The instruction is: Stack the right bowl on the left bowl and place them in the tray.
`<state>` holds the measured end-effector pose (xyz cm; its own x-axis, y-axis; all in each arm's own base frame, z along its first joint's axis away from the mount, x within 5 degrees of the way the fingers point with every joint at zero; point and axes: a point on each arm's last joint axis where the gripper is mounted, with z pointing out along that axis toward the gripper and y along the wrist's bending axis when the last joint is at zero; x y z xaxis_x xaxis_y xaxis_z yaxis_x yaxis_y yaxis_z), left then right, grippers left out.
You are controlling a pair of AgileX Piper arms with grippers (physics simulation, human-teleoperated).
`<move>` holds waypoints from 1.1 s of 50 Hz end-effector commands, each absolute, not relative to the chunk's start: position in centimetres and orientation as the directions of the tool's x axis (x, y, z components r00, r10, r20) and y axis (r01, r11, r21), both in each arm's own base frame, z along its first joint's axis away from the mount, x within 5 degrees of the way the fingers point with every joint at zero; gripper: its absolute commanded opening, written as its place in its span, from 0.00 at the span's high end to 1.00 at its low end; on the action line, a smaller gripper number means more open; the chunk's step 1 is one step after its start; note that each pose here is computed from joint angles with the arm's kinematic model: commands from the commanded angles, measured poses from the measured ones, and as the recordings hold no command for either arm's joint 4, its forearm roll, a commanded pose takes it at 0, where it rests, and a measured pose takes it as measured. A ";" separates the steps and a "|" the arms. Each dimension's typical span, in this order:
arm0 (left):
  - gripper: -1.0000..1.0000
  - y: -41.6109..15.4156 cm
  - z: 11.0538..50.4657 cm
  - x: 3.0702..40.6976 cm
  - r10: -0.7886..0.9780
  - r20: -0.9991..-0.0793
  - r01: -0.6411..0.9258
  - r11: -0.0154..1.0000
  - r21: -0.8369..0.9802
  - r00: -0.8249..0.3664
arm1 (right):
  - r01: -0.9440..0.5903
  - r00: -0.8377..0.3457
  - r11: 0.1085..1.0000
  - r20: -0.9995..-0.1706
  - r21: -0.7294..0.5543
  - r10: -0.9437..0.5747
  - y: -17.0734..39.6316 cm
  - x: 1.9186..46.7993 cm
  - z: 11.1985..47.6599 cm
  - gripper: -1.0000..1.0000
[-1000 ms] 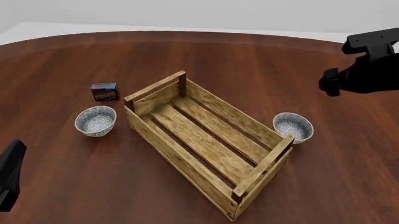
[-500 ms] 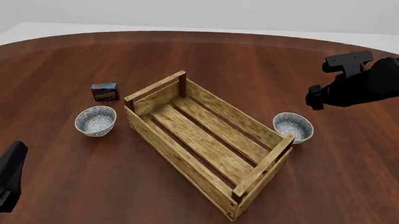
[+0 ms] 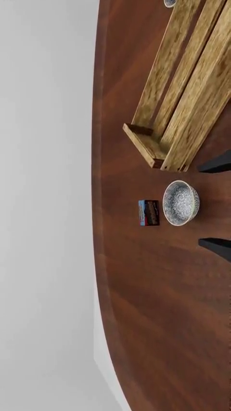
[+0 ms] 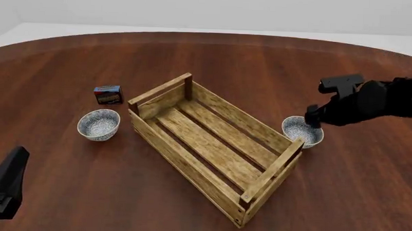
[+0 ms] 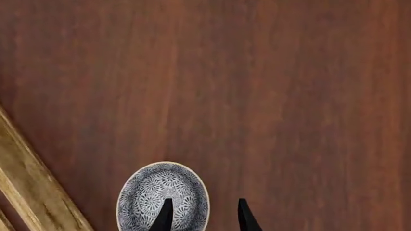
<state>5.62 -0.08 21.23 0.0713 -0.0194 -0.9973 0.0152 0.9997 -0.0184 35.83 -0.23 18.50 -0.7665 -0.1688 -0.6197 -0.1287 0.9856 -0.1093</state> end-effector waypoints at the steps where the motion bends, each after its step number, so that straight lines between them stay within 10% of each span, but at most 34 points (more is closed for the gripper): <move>1: 0.00 -0.1 21.2 5.6 -0.018 -0.997 0.014 1.000 -0.017 0.069 | -0.126 -0.784 0.987 -0.599 -0.100 -0.161 -0.1 35.9 16.6 0.00; 21: 0.00 -0.1 21.2 5.6 -0.019 -0.997 0.016 1.000 -0.018 0.071 | -0.127 -0.803 0.988 -0.575 -0.091 -0.156 0.0 35.7 14.5 0.00; 22: 0.00 -0.1 21.2 5.6 -0.020 -0.997 0.016 1.000 -0.019 0.071 | -0.127 -0.803 0.988 -0.575 -0.091 -0.156 0.0 35.7 14.5 1.00; 55: 0.00 -0.1 21.2 5.6 -0.025 -0.997 0.017 1.000 -0.024 0.076 | -0.108 -0.760 0.989 -0.633 -0.100 -0.147 -0.4 34.8 18.4 1.00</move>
<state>5.62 -0.09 21.26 0.0752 -0.0239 -0.9969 0.0175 0.9996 -0.0226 35.15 -0.09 16.76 -0.7792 -0.1412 -0.6106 -0.1114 0.9900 -0.0868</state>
